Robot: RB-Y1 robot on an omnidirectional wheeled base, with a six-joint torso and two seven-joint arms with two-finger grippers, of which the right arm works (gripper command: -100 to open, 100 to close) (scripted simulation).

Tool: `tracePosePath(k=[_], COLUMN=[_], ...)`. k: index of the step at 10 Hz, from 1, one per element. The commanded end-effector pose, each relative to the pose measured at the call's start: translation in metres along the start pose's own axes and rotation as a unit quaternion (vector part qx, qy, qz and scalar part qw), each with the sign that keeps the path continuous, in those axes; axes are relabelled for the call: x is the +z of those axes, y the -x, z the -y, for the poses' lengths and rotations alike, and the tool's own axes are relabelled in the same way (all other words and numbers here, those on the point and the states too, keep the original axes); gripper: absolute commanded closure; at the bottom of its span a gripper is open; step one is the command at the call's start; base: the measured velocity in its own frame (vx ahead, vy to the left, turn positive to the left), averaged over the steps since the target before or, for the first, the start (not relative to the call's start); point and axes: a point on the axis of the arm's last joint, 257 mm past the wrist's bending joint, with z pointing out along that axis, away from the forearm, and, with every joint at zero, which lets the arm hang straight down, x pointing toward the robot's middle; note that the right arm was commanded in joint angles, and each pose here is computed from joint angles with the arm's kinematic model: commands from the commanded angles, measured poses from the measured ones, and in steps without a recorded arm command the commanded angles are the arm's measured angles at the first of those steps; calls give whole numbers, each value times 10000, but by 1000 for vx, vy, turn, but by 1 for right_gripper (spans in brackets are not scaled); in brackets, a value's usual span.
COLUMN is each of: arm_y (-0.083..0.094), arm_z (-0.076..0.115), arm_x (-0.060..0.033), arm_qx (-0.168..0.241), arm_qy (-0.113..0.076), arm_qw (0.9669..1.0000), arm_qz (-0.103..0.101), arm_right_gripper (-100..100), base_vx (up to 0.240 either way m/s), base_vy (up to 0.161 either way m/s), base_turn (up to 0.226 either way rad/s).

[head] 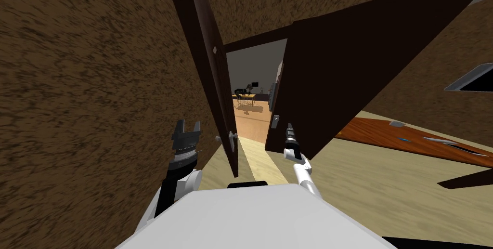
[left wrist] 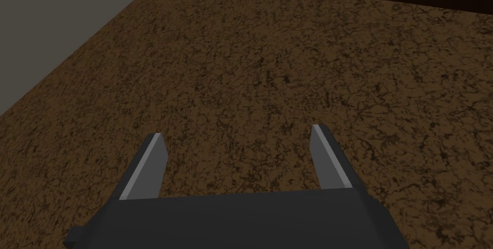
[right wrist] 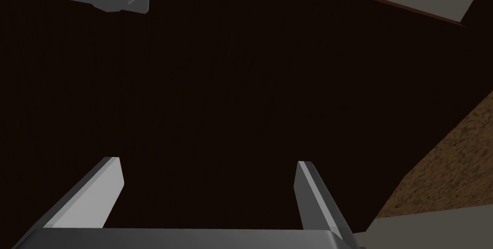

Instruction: Pull the door open

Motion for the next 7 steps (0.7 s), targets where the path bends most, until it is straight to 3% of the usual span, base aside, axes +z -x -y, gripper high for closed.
tracePosePath(k=[1, 7], arm_y=[11, 25], arm_z=[61, 392], arm_x=[28, 187], arm_qx=[10, 176], arm_qy=[-63, -494], arm_qw=[10000, 9983], arm_qz=[25, 247], arm_right_gripper=[-100, -100], base_vx=[33, 55], base_vy=[-37, -54], base_turn=[45, 90])
